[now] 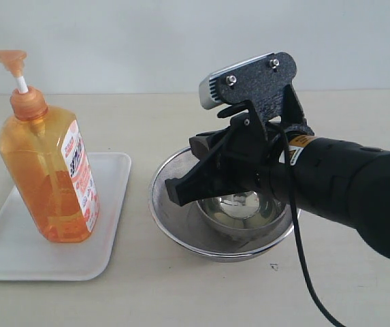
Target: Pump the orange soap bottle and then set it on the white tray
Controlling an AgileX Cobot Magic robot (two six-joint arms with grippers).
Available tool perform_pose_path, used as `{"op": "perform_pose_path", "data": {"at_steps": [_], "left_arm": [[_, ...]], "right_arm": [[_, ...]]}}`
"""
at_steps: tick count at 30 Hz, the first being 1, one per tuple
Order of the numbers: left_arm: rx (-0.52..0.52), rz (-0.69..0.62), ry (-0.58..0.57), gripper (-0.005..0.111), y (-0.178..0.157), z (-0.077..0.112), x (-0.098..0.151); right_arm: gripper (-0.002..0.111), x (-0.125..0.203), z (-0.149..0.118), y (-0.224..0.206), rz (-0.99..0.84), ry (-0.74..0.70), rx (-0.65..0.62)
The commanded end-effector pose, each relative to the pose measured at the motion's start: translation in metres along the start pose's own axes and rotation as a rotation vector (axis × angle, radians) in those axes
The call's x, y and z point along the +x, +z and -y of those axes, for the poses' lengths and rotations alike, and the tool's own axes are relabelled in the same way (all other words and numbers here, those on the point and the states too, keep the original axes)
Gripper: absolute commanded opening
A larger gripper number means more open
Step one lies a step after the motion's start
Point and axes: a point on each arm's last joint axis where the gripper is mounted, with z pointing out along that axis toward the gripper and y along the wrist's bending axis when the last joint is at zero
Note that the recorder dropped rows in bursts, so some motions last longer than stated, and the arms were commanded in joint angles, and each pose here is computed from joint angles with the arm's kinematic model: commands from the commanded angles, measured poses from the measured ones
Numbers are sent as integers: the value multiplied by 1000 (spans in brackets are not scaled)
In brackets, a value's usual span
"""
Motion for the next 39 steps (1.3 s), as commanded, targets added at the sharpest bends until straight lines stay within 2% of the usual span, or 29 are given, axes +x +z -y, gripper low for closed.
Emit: {"op": "perform_pose_path", "data": {"at_steps": [1, 31, 33, 35, 39], "left_arm": [[4, -5, 0, 5, 0, 0, 1], [4, -5, 0, 5, 0, 0, 1], [4, -5, 0, 5, 0, 0, 1], [4, -5, 0, 5, 0, 0, 1], [4, -5, 0, 5, 0, 0, 1]], "right_arm": [[0, -1, 1, -2, 10, -1, 4], [0, -1, 1, -2, 10, -3, 4], [0, -2, 1, -3, 9, 43, 0], [0, -7, 6, -7, 24, -17, 13], [0, -10, 19, -17, -16, 21, 28]]}}
